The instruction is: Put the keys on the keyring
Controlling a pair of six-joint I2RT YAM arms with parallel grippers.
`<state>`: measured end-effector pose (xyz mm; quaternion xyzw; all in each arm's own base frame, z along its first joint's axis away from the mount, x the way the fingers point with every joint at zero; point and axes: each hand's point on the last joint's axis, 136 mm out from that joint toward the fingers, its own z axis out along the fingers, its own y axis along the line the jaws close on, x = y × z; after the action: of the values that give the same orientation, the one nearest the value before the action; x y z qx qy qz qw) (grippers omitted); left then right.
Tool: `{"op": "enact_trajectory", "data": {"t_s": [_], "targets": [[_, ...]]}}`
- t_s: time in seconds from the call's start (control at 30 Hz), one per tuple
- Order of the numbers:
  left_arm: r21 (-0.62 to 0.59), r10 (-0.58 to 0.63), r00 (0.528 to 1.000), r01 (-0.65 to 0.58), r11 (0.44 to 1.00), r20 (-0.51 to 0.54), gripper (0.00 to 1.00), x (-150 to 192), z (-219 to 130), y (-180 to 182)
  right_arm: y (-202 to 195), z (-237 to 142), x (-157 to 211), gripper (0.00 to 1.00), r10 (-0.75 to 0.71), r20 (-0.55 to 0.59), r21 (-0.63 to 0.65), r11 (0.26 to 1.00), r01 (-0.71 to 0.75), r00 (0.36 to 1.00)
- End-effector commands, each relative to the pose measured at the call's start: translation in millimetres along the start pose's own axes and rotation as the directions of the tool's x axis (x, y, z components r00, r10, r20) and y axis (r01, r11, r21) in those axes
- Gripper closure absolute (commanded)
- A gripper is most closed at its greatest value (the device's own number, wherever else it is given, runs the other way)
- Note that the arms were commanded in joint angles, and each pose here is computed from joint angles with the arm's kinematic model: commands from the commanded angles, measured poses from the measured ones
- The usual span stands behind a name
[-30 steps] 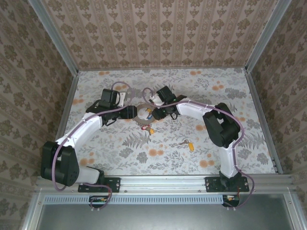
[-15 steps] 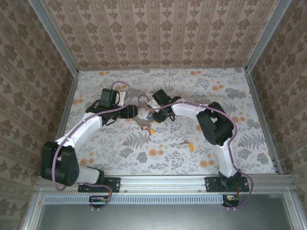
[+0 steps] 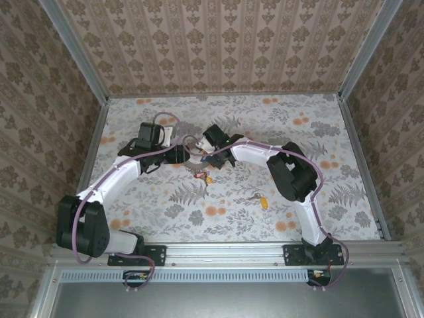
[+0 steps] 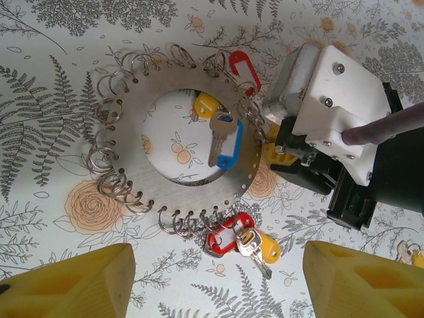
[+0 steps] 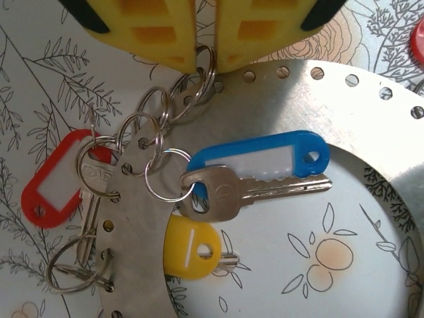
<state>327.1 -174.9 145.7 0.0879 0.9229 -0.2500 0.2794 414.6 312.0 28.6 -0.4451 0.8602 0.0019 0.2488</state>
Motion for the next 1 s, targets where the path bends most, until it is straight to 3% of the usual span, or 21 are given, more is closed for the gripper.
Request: {"op": "enact_trajectory", "data": {"t_s": [0.0,0.13,0.57,0.8,0.97], "targets": [[-0.002,-0.026,1.000,0.026,1.000,-0.008,0.31,5,0,3,10,3,5,0.90,-0.045,-0.013,-0.027,0.999,0.044,0.999],[-0.011,-0.026,1.000,0.026,1.000,-0.010,0.31,7,-1,4,23,-9,-3,1.00,-0.043,0.049,-0.093,0.995,0.048,0.998],[-0.042,-0.005,1.000,0.004,0.999,-0.024,0.31,15,-2,5,56,-78,-17,1.00,0.025,0.266,-0.274,0.960,0.051,0.964],[-0.036,0.017,1.000,-0.018,0.999,-0.016,0.31,15,-6,-3,67,-121,-13,1.00,0.093,0.308,-0.355,0.935,0.024,0.947],[0.068,0.074,0.995,-0.079,0.995,0.062,0.33,8,-27,-34,80,-170,-21,1.00,0.113,0.441,-0.421,0.902,0.093,0.891]]}}
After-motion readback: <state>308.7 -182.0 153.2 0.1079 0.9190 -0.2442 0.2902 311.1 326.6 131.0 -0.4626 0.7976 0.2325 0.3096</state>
